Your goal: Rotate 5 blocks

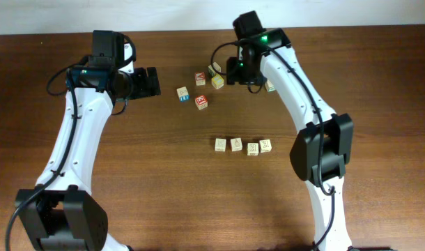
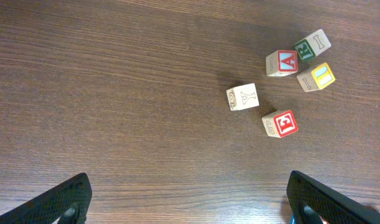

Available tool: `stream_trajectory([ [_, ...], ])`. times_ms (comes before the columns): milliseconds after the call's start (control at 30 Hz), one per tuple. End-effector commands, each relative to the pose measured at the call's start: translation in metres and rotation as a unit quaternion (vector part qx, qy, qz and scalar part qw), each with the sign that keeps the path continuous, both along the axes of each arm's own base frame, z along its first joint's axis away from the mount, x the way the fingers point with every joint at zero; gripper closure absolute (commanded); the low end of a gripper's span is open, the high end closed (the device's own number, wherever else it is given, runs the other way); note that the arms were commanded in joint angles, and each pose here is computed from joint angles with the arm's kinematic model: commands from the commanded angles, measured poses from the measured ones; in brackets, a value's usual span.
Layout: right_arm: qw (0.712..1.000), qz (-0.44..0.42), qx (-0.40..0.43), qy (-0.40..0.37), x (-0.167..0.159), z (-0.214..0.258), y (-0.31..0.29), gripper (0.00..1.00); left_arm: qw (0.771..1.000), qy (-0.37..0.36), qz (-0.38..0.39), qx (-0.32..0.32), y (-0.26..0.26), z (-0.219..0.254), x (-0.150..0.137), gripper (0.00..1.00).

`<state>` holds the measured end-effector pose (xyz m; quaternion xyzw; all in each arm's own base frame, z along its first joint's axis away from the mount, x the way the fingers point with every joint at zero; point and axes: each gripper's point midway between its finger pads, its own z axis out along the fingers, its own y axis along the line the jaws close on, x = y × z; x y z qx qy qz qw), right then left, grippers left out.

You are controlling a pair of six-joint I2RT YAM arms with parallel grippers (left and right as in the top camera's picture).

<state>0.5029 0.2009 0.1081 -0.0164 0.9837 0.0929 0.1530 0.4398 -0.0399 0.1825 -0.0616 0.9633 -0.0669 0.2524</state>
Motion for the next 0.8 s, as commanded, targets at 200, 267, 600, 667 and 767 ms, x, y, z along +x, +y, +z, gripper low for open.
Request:
stream_trajectory([
  [200,0.995,0.097,-0.004,-0.027,-0.003,-0.036,0.073,0.4,1.0,-0.005,0.01,0.001,0.003,0.003,0.004,0.01],
  [267,0.992,0.119,-0.012,-0.034,-0.002,-0.044,0.081,0.4,1.0,-0.005,0.01,0.001,0.003,0.003,0.004,0.01],
  [600,0.981,0.195,0.003,-0.02,-0.011,-0.077,0.103,0.41,1.0,-0.005,0.01,0.001,0.003,0.003,0.004,0.01],
  [667,0.98,0.199,0.003,-0.02,-0.012,-0.077,0.105,0.41,1.0,-0.005,0.01,0.001,0.003,0.003,0.004,0.01],
  [767,0.979,0.202,0.003,-0.022,-0.013,-0.077,0.107,0.41,1.0,-0.005,0.009,0.001,0.002,0.003,0.004,0.01],
])
